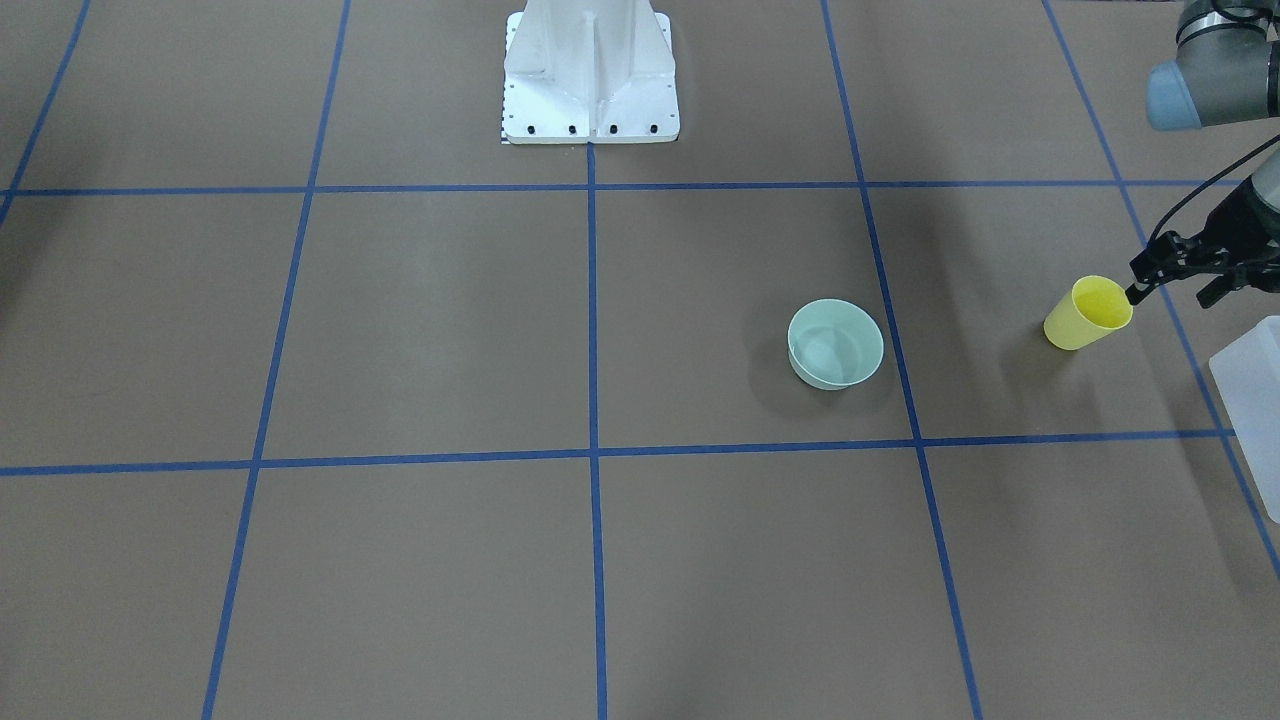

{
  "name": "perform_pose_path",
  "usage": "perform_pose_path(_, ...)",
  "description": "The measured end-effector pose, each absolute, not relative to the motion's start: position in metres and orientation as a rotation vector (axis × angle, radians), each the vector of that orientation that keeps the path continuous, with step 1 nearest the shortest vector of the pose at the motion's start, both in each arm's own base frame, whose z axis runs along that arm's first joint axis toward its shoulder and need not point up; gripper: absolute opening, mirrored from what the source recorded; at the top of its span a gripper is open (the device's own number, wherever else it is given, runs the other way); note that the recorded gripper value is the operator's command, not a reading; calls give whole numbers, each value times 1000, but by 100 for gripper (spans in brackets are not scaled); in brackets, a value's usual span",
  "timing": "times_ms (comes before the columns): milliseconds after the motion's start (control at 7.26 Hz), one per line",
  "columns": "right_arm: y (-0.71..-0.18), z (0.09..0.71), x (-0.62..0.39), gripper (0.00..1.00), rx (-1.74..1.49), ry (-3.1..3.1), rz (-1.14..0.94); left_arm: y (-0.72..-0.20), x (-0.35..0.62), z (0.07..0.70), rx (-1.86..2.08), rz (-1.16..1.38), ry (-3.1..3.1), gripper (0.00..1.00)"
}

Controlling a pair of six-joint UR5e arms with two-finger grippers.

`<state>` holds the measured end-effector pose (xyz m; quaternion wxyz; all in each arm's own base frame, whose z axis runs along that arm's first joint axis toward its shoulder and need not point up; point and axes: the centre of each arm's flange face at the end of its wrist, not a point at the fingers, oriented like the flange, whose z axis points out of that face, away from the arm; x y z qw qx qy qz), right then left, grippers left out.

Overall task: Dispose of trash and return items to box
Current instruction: 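Grasp the yellow cup with the left gripper and lift it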

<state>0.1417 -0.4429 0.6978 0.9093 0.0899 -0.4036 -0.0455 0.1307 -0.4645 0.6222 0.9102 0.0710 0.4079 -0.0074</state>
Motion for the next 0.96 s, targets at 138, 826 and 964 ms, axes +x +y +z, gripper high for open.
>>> perform_pose_path(138, -444, 696, 140, 100, 184, -837, -89, -466, 138, 626, 143, -7, 843, 98)
perform_pose_path(826, -449, 680, 128, 100, 178, -859, -65, -462, 154, 636, 130, 3, 852, 42)
perform_pose_path(964, -452, 669, 121, 100, 174, -864, -51, -461, 156, 637, 121, -6, 852, 0)
